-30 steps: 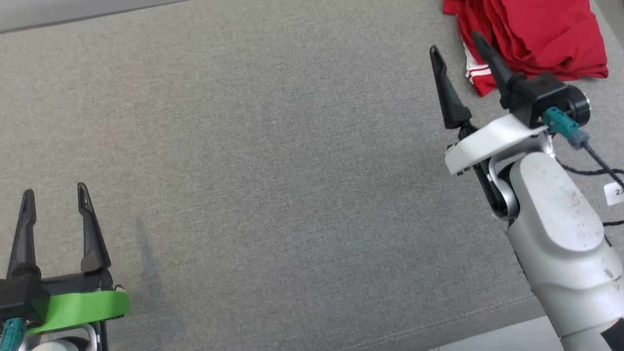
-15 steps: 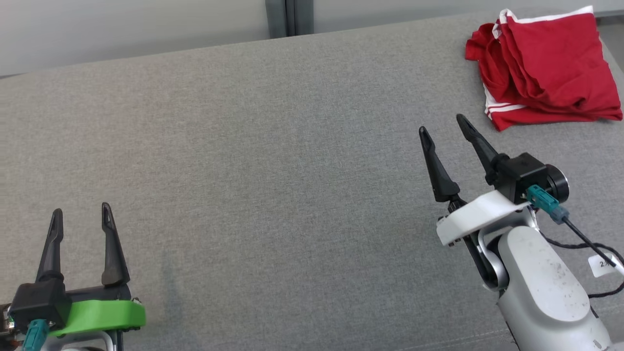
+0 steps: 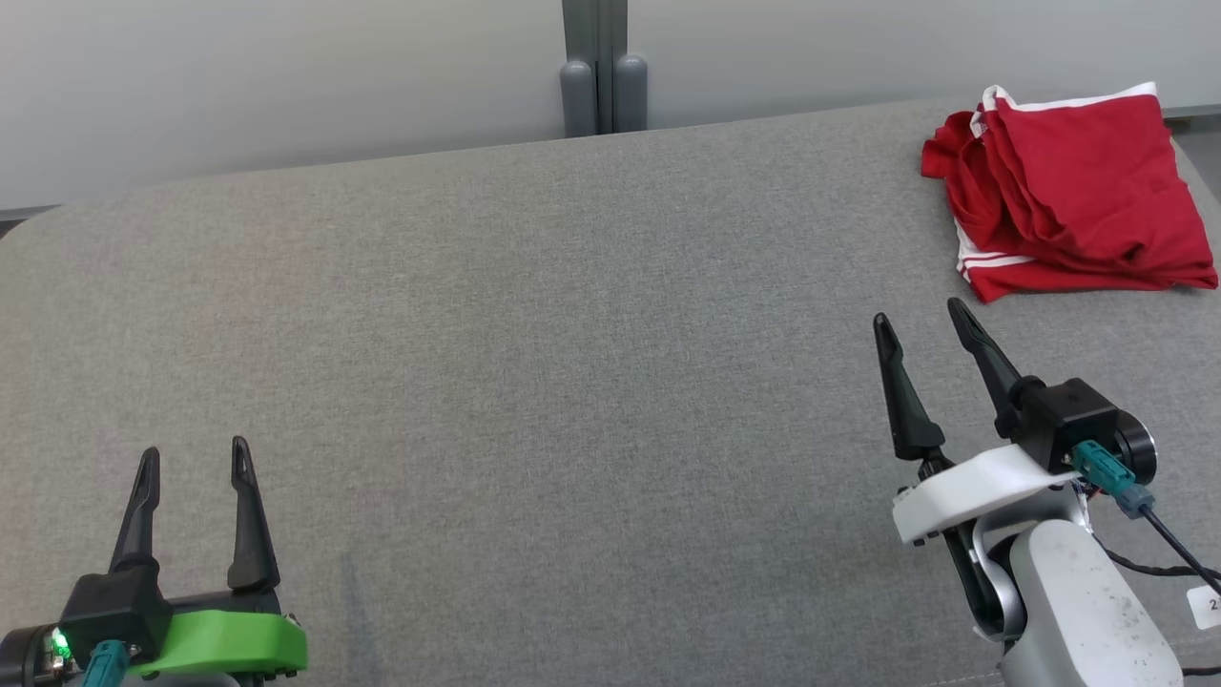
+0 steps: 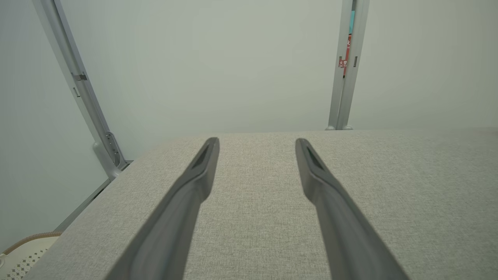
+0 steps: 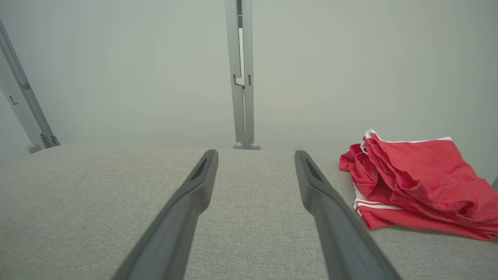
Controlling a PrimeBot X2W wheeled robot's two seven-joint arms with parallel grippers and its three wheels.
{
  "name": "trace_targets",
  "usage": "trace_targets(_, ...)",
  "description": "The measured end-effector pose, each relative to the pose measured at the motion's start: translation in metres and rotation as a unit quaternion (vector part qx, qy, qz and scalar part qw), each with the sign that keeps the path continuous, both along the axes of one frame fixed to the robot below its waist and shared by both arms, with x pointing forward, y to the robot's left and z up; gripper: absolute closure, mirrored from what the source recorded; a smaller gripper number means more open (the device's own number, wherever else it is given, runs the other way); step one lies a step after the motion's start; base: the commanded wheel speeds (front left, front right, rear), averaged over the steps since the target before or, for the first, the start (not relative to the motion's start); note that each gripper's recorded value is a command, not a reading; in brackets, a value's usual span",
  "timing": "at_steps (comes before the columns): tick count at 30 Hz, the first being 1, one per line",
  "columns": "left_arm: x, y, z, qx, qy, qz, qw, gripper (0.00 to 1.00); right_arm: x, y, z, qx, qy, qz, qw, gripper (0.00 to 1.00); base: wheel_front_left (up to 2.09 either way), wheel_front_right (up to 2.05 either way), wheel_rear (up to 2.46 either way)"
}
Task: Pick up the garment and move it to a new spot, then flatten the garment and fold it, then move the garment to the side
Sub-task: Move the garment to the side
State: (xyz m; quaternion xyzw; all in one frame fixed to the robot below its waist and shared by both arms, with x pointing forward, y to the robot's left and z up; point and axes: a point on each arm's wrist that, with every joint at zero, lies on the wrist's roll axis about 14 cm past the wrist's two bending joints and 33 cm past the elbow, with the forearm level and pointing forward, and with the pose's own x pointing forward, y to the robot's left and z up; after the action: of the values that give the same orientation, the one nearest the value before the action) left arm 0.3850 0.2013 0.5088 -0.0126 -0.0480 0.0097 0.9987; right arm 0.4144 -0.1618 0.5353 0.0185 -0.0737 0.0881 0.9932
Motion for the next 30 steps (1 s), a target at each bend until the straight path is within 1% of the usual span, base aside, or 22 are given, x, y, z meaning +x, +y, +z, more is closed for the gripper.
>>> trace_targets(7, -0.008, 0.002, 0.000, -0.001, 0.001, 0.004, 1.000, 0.00, -0.012, -0.009, 0.001, 0.015, -0.003, -0.023, 1.000, 0.00, 0.00, 0.00, 0.00)
trace_targets(15, -0.016, 0.001, -0.009, -0.002, 0.017, 0.003, 1.000, 0.00, -0.025, -0.018, -0.010, 0.016, 0.015, -0.040, 0.999, 0.00, 0.00, 0.00, 0.00)
trace_targets(21, -0.018, -0.001, -0.014, 0.006, 0.025, -0.006, 1.000, 0.00, -0.028, -0.015, -0.017, 0.005, 0.031, -0.040, 0.999, 0.00, 0.00, 0.00, 0.00)
trace_targets(30, -0.015, -0.001, -0.003, 0.012, 0.010, -0.004, 1.000, 0.00, -0.027, -0.012, -0.013, 0.006, 0.038, -0.039, 0.998, 0.00, 0.00, 0.00, 0.00)
